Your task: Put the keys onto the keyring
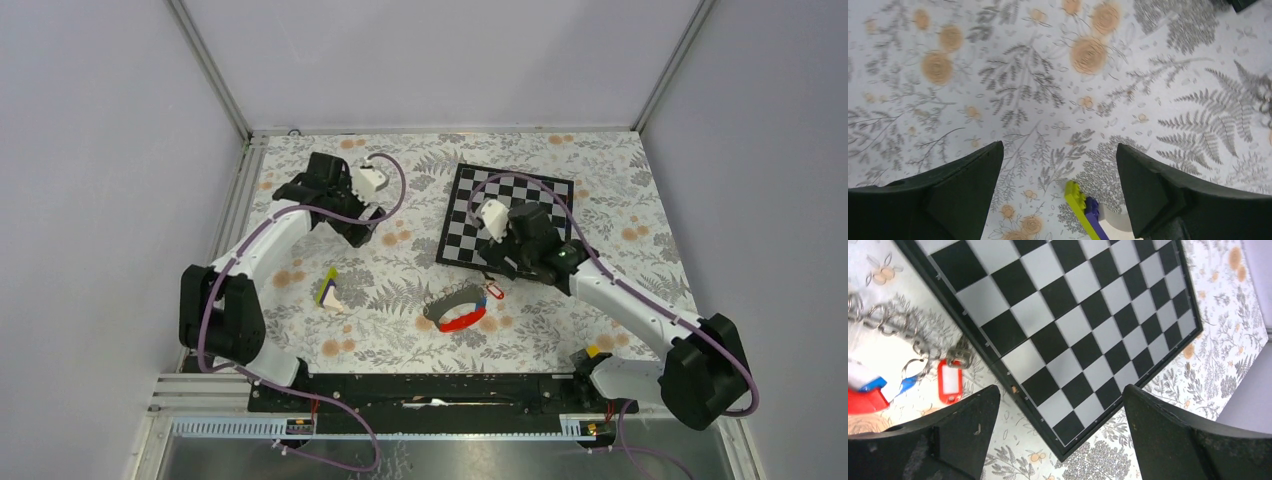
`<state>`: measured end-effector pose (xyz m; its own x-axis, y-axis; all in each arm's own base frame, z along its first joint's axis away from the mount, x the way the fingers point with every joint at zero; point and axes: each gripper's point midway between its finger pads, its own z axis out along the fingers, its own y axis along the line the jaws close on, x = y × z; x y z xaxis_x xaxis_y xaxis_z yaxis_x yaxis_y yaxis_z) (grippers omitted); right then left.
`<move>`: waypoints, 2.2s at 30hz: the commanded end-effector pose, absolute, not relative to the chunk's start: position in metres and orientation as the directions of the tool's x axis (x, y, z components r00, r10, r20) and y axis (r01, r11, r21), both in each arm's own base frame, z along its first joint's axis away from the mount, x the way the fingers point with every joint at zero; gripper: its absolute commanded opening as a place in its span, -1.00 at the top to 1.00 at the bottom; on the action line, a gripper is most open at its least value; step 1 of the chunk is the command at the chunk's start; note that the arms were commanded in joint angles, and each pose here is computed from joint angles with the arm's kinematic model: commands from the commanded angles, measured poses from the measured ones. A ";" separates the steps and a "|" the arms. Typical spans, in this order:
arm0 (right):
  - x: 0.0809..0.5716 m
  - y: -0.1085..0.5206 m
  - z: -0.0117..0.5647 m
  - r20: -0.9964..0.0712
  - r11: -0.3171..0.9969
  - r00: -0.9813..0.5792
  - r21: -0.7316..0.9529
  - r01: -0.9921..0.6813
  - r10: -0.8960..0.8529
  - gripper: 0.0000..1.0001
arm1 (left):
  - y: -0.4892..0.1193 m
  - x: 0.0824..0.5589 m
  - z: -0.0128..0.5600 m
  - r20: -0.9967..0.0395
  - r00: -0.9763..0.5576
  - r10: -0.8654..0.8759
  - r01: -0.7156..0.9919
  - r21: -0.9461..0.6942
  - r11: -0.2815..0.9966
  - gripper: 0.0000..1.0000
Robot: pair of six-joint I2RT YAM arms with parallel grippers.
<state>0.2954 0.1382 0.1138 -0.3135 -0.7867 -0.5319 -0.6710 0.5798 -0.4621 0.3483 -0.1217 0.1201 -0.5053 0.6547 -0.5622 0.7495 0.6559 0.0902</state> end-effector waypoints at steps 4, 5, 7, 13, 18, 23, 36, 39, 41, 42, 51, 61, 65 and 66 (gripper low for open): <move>0.335 0.129 0.177 -0.758 0.794 -0.345 -0.355 -0.493 -0.554 -0.99 | -0.097 0.389 0.187 -0.796 -0.431 0.425 0.522 0.164 0.837 -0.98; 0.339 0.123 0.182 -0.778 0.818 -0.350 -0.341 -0.463 -0.522 -0.99 | -0.092 0.391 0.194 -0.819 -0.415 0.396 0.490 0.165 0.856 -0.98; 0.344 0.115 0.194 -0.821 0.860 -0.344 -0.305 -0.409 -0.455 -0.99 | -0.084 0.393 0.211 -0.863 -0.369 0.346 0.426 0.174 0.888 -0.98; 0.349 0.099 0.213 -0.897 0.931 -0.315 -0.221 -0.292 -0.311 -0.99 | -0.075 0.380 0.251 -0.943 -0.187 0.274 0.334 0.201 0.921 -0.98; 0.343 0.092 0.213 -0.918 0.952 -0.303 -0.185 -0.244 -0.256 -0.99 | -0.086 0.358 0.259 -0.964 -0.111 0.243 0.395 0.182 0.900 -0.98; 0.334 0.089 0.224 -0.933 0.955 -0.274 -0.171 -0.241 -0.236 -0.99 | -0.096 0.339 0.258 -0.975 -0.099 0.197 0.443 0.135 0.886 -0.98; 0.315 0.110 0.231 -0.975 0.928 -0.146 -0.106 -0.358 -0.168 -0.99 | -0.095 0.317 0.264 -0.998 -0.055 0.039 0.404 0.013 0.915 -0.98; 0.310 0.105 0.245 -0.982 0.934 -0.101 -0.114 -0.338 -0.157 -0.99 | -0.097 0.314 0.271 -0.998 -0.047 0.050 0.422 0.025 0.906 -0.98; 0.310 0.097 0.251 -0.985 0.947 -0.079 -0.123 -0.297 -0.153 -0.99 | -0.095 0.314 0.275 -0.998 -0.039 0.045 0.417 0.025 0.908 -0.98; 0.310 0.092 0.255 -0.986 0.953 -0.062 -0.133 -0.274 -0.155 -0.99 | -0.094 0.314 0.276 -0.998 -0.039 0.043 0.412 0.023 0.911 -0.98; 0.306 0.066 0.260 -0.990 0.980 -0.002 -0.136 -0.144 -0.138 -0.99 | -0.074 0.315 0.284 -0.999 -0.038 0.011 0.309 -0.001 0.951 -0.98; 0.308 0.068 0.249 -0.991 0.979 -0.038 -0.120 -0.166 -0.128 -0.99 | -0.076 0.313 0.274 -0.999 -0.039 -0.016 0.314 -0.028 0.949 -0.98; 0.308 0.066 0.247 -0.990 0.978 -0.037 -0.127 -0.167 -0.135 -0.99 | -0.076 0.315 0.272 -0.998 -0.052 -0.024 0.310 -0.039 0.950 -0.98; 0.308 0.066 0.246 -0.990 0.977 -0.037 -0.128 -0.168 -0.136 -0.99 | -0.075 0.316 0.270 -0.998 -0.056 -0.022 0.304 -0.038 0.952 -0.98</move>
